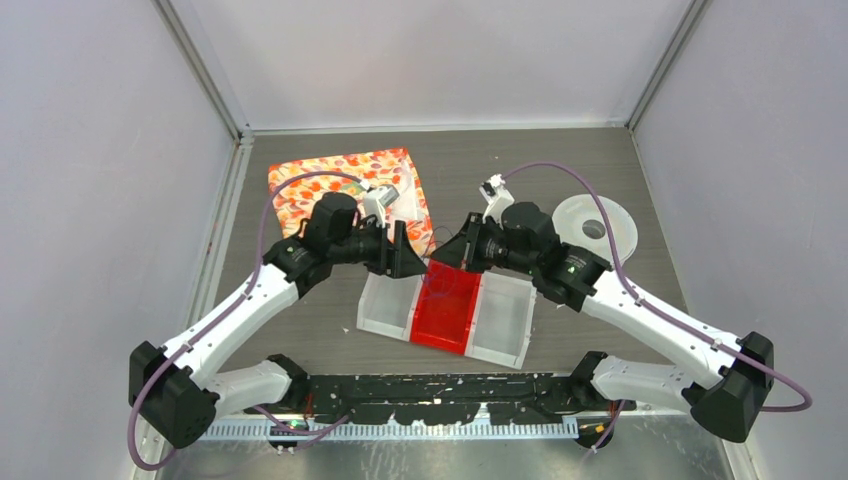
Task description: Wrap the cables
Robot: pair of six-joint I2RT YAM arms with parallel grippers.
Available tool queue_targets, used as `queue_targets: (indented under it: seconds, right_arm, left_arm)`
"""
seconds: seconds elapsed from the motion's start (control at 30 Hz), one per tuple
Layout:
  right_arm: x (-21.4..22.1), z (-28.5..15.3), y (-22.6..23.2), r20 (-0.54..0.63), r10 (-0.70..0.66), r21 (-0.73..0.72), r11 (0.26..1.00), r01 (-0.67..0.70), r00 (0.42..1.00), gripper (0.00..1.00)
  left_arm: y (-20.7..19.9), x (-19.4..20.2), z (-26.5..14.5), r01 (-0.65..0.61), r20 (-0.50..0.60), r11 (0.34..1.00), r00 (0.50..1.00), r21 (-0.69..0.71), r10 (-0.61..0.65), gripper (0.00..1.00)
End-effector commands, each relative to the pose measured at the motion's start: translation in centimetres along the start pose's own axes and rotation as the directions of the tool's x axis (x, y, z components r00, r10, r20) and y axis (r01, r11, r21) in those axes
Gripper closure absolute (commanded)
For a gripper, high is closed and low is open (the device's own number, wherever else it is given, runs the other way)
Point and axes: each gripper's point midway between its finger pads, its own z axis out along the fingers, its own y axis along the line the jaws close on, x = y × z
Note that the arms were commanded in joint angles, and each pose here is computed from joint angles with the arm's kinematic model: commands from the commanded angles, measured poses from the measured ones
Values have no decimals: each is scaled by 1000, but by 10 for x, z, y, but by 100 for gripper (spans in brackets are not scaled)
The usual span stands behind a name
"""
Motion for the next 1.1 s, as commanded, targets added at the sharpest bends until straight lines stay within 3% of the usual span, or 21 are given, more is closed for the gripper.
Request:
queue_targets:
  seconds: [0.0,0.27,0.5,0.6,0.77,0.93,1.07]
  right_arm:
    - [-21,-2,24,56,-2,-58,998,5,998,99]
    - [-24,-2,26,67,1,-59,998,3,998,99]
    - [-42,-13,39,152,41,-96,995,-27,988,99]
    - [-54,-26,41,209,54,-84,996,-37,976,99]
    - [-90,-76,15,447,61,49,994,-93,893,100]
    - [-114,-144,-26,672,65,163,959,-234,737,99]
    - [-118,-194,-53,780,61,192,924,-332,622,99]
  left_arm:
    - [-9,-26,0,-35,107,999,994,18,33,39]
    - [-11,-22,9,-3,93,999,996,44,-1,49]
    - [1,-14,13,35,83,999,996,-7,-34,97]
    - [12,-15,5,21,101,996,995,-84,-12,99]
    - [34,-13,-16,-14,127,972,991,-233,45,99]
    - [53,-12,-40,-18,148,934,986,-356,76,99]
    - [69,-22,-65,21,200,884,976,-467,82,100]
